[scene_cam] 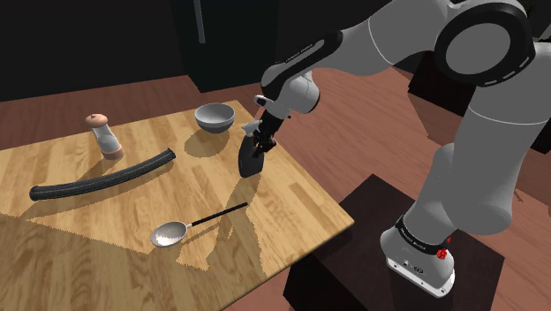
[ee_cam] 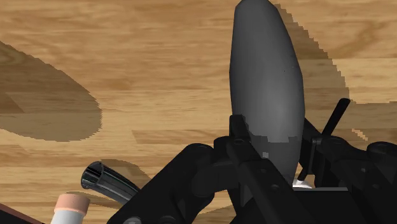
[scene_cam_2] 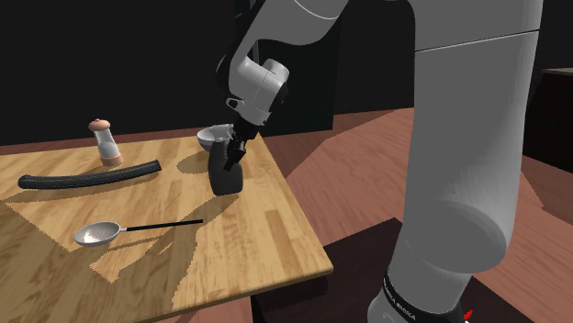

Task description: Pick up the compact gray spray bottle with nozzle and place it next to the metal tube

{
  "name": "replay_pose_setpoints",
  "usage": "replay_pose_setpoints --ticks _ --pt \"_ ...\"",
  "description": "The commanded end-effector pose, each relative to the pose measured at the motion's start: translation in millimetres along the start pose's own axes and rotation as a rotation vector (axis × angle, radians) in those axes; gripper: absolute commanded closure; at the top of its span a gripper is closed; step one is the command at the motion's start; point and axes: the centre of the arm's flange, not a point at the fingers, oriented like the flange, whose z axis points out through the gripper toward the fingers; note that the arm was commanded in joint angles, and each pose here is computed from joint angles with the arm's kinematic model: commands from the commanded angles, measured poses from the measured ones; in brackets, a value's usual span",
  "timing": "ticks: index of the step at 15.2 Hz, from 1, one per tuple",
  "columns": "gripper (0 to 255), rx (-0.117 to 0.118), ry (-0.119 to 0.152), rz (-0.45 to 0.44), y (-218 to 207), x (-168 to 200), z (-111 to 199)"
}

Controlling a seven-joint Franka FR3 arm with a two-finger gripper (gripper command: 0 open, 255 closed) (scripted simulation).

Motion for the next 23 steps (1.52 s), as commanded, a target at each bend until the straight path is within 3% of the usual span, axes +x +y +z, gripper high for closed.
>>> replay_pose_setpoints --ticks 1,23 --pt "255 0.0 0.0 0.0 0 3 -4" --pt "255 0.0 0.0 0.0 0 63 -104"
